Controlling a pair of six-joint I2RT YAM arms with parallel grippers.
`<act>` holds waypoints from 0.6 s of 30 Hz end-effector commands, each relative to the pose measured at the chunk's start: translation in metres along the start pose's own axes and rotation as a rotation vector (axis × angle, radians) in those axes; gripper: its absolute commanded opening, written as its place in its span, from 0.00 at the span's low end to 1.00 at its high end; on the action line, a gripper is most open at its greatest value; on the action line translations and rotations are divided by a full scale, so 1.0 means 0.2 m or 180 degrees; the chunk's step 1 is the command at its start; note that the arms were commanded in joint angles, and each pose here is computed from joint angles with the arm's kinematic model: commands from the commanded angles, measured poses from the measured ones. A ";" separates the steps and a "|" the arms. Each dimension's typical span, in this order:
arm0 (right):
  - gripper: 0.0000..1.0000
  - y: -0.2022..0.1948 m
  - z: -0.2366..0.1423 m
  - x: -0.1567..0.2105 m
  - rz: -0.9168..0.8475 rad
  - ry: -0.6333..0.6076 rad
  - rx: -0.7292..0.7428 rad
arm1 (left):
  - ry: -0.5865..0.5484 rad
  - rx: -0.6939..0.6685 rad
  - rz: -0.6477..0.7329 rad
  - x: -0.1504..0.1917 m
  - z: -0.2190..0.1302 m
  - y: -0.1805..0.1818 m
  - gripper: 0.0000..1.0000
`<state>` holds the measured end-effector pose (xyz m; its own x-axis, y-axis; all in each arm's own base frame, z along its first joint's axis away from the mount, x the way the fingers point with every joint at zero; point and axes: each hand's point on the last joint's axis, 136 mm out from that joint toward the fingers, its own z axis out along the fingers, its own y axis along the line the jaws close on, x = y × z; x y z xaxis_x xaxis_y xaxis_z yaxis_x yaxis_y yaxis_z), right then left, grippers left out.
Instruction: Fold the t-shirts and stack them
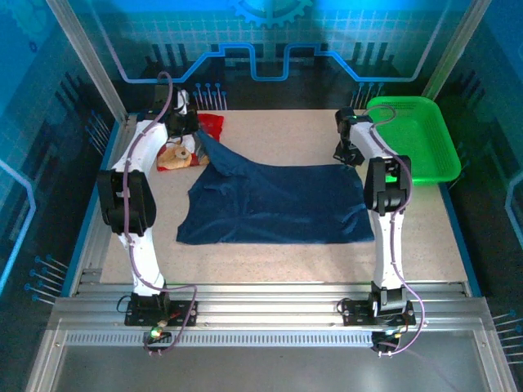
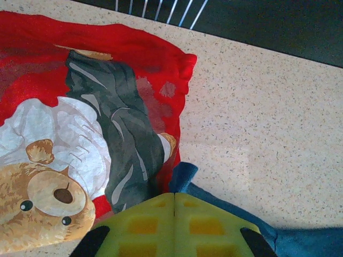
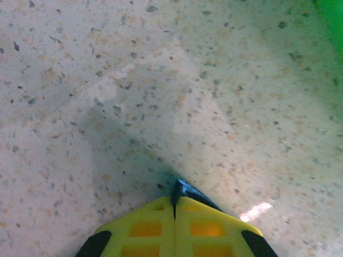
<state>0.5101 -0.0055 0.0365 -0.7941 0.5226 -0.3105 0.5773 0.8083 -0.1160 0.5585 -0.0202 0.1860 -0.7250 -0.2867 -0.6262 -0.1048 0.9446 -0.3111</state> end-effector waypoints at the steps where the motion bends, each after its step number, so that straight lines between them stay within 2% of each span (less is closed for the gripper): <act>1: 0.00 -0.05 -0.24 -0.17 0.0075 -0.0414 -0.0215 | -0.0251 0.0193 0.0026 -0.11 -0.16 -0.10 0.00; 11: 0.00 -0.09 -0.31 -0.09 -0.0029 -0.0433 -0.0460 | -0.0317 0.0381 -0.0004 -0.07 -0.25 -0.15 0.00; 18: 0.00 -0.14 -0.32 0.00 -0.0088 -0.0409 -0.0517 | -0.0303 0.0427 -0.0055 0.06 -0.35 -0.14 0.00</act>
<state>0.4811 -0.0076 0.0816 -0.7907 0.4729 -0.3889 0.5192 0.8545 -0.0164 0.5143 -0.0324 0.2127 -0.6952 -0.3028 -0.6520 -0.0522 0.9258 -0.3744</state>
